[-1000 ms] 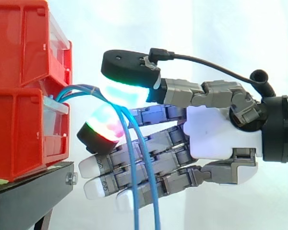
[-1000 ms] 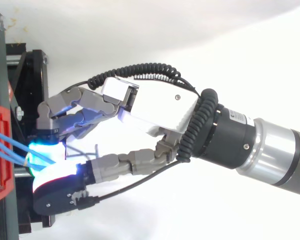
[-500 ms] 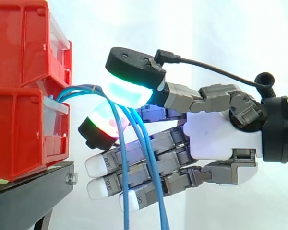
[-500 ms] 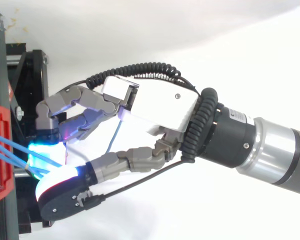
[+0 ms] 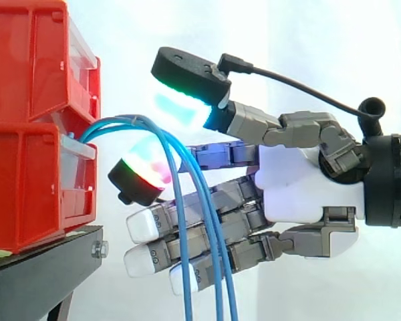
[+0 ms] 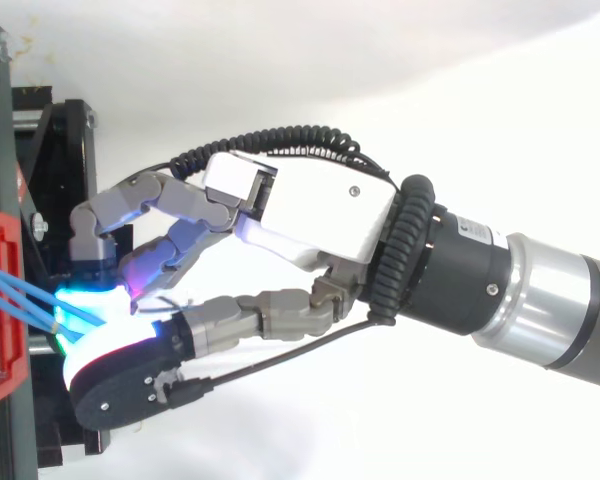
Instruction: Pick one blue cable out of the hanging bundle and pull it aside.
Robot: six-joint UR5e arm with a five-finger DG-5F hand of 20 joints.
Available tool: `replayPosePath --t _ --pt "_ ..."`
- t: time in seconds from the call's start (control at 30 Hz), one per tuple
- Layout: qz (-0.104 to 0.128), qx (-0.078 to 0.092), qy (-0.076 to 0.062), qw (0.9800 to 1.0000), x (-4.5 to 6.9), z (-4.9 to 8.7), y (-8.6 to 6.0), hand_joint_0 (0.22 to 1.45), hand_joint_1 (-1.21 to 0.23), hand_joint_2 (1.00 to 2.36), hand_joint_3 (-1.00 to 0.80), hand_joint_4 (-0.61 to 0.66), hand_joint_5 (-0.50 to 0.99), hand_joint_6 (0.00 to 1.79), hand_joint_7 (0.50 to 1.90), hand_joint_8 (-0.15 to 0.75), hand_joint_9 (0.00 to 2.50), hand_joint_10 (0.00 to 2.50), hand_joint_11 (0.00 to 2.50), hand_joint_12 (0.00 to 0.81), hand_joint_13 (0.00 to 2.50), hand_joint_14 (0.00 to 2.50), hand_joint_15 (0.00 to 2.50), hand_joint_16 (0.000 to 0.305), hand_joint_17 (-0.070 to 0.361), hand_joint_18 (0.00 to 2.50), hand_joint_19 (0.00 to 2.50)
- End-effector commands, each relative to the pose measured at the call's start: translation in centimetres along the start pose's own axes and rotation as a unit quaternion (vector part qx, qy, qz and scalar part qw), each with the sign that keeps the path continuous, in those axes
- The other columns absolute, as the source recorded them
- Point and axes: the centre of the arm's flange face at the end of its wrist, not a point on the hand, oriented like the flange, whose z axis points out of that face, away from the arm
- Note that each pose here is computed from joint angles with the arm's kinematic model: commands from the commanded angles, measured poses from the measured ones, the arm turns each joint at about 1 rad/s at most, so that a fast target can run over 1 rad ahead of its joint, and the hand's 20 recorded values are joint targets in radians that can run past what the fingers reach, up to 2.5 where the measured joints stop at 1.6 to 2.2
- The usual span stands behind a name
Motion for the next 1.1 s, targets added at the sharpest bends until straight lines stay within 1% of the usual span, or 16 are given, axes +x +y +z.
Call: replayPosePath --t 0.0,0.07,0.23,0.27,0.33,0.4,0.47,0.5,0.57,0.63,0.67,0.73,0.8,0.83,0.97,1.07 --pt "0.006 0.0 0.003 1.0 0.05 0.01 -0.04 0.43 -0.62 1.0 -0.5 -0.05 -0.05 0.84 1.12 0.3 1.0 0.01 0.35 0.371 0.83 0.01 0.37 0.054 0.122 0.89 0.41" --pt "0.006 0.001 0.003 1.0 0.04 -0.02 -0.11 0.44 -0.64 1.0 -0.5 -0.04 -0.06 0.84 1.12 0.292 0.98 0.01 0.35 0.368 0.82 0.01 0.37 0.053 0.12 0.88 0.41" --pt "0.006 0.0 0.003 1.0 0.05 0.01 -0.04 0.55 -0.67 1.0 -0.49 -0.02 -0.07 0.84 1.18 0.274 0.94 0.01 0.36 0.339 0.77 0.01 0.39 0.046 0.104 0.8 0.46" --pt "0.006 0.0 0.002 1.0 -0.07 0.05 -0.05 0.56 -0.7 1.01 -0.38 0.0 -0.07 0.84 1.18 0.277 0.92 0.01 0.37 0.341 0.76 0.01 0.4 0.046 0.104 0.8 0.46" --pt "0.006 0.001 0.002 1.0 -0.07 0.03 -0.07 0.56 -0.72 1.01 -0.3 0.03 -0.08 0.85 1.19 0.285 0.91 0.01 0.38 0.346 0.76 0.01 0.39 0.047 0.105 0.8 0.46" --pt "0.006 0.0 0.002 1.0 -0.07 0.05 -0.05 0.55 -0.74 1.02 -0.16 0.07 -0.11 0.89 1.19 0.303 0.88 0.01 0.41 0.353 0.75 0.01 0.4 0.048 0.109 0.8 0.45" --pt "0.006 0.001 0.002 1.0 -0.07 0.03 -0.07 0.56 -0.77 1.02 -0.11 0.09 -0.11 0.91 1.14 0.334 0.89 0.01 0.42 0.383 0.77 0.01 0.39 0.055 0.124 0.85 0.4" --pt "0.006 0.001 0.002 1.0 -0.07 0.03 -0.07 0.58 -0.79 1.02 -0.09 0.09 -0.12 0.91 1.13 0.331 0.86 0.01 0.43 0.381 0.76 0.01 0.39 0.054 0.122 0.84 0.41" --pt "0.006 0.0 0.002 1.0 -0.09 0.03 0.05 0.62 -0.83 1.02 -0.15 0.07 -0.14 0.92 1.17 0.303 0.82 0.01 0.43 0.352 0.73 0.01 0.4 0.048 0.108 0.79 0.41" --pt "0.006 0.001 0.003 1.0 -0.06 0.03 -0.06 0.68 -0.88 1.02 -0.26 0.02 -0.14 0.92 1.19 0.287 0.81 0.01 0.44 0.349 0.71 0.01 0.38 0.048 0.108 0.78 0.39" --pt "0.006 0.001 0.002 1.0 -0.18 0.04 -0.15 0.72 -0.9 1.01 -0.36 -0.03 -0.14 0.91 1.23 0.278 0.8 0.01 0.43 0.346 0.71 0.01 0.37 0.047 0.106 0.78 0.37" --pt "0.006 0.001 0.001 1.0 -0.19 0.07 -0.08 0.75 -0.92 1.0 -0.46 -0.09 -0.14 0.91 1.31 0.26 0.8 0.01 0.41 0.342 0.71 0.01 0.36 0.046 0.103 0.78 0.35" --pt "0.006 0.001 0.001 1.0 -0.19 0.07 -0.08 0.77 -0.93 1.0 -0.5 -0.17 -0.13 0.92 1.46 0.234 0.82 0.01 0.4 0.331 0.74 0.01 0.34 0.044 0.099 0.8 0.33" --pt "0.006 0.001 0.001 1.0 -0.32 0.06 -0.06 0.77 -0.94 1.0 -0.5 -0.18 -0.12 0.92 1.47 0.229 0.84 0.01 0.4 0.328 0.74 0.01 0.34 0.044 0.098 0.8 0.33" --pt "0.006 0.003 0.005 1.0 -0.36 0.07 -0.04 0.77 -0.96 1.0 -0.5 -0.26 -0.11 0.94 1.39 0.189 0.88 0.01 0.41 0.313 0.77 0.01 0.35 0.042 0.094 0.82 0.33" --pt "0.007 0.002 0.01 0.9999 -0.37 0.11 -0.05 0.75 -0.98 1.0 -0.5 -0.26 -0.1 0.94 1.35 0.185 0.89 0.01 0.4 0.308 0.79 0.01 0.37 0.041 0.092 0.83 0.33"
